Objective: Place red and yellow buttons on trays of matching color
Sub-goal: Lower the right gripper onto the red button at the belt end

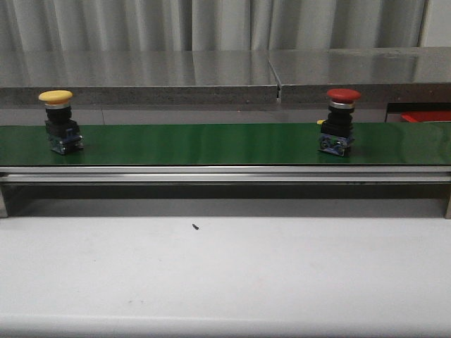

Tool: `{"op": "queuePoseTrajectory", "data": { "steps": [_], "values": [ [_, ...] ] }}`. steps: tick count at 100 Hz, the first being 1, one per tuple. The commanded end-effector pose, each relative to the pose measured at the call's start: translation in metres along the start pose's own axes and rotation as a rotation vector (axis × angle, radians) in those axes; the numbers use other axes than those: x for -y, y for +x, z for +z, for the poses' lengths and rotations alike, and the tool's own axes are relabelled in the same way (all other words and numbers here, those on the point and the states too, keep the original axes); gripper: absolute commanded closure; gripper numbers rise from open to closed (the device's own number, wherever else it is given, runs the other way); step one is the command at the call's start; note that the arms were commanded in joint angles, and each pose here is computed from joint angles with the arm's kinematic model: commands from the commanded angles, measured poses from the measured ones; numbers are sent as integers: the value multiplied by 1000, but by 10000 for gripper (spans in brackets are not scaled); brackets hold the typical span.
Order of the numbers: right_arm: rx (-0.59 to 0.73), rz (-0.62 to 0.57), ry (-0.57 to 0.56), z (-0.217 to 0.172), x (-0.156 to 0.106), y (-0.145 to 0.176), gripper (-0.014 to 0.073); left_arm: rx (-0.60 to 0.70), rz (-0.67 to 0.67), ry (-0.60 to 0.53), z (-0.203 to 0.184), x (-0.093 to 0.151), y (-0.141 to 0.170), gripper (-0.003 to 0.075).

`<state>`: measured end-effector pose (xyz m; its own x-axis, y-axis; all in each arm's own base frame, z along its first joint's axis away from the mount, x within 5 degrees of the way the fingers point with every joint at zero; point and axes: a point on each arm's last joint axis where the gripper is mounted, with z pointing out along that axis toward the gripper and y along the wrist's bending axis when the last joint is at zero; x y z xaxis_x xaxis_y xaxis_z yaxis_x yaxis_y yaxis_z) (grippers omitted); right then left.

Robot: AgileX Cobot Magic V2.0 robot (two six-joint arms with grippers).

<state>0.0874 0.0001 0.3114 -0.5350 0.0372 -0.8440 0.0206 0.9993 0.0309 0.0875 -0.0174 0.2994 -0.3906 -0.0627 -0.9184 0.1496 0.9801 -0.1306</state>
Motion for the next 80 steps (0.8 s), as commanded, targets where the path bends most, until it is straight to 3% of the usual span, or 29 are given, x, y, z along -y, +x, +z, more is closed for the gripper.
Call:
{"op": "queuePoseTrajectory", "data": {
  "steps": [1, 31, 40, 55, 60, 80],
  "values": [
    [-12, 0, -3, 7, -2, -29, 662, 100, -17, 7, -3, 1, -15, 739],
    [-203, 4, -3, 64, -4, -43, 627, 100, -17, 7, -3, 1, -15, 739],
    [-234, 8, -5, 71, -5, -42, 480, 100, -17, 7, -3, 1, -15, 739],
    [-226, 4, -2, 73, -5, -43, 37, 100, -17, 7, -3, 1, -15, 739],
    [-208, 4, -3, 73, -5, -45, -68, 100, -17, 7, -3, 1, -15, 739],
    [-185, -19, -7, 82, -6, -65, -29, 100, -17, 7, -3, 1, -15, 739]
  ]
}}
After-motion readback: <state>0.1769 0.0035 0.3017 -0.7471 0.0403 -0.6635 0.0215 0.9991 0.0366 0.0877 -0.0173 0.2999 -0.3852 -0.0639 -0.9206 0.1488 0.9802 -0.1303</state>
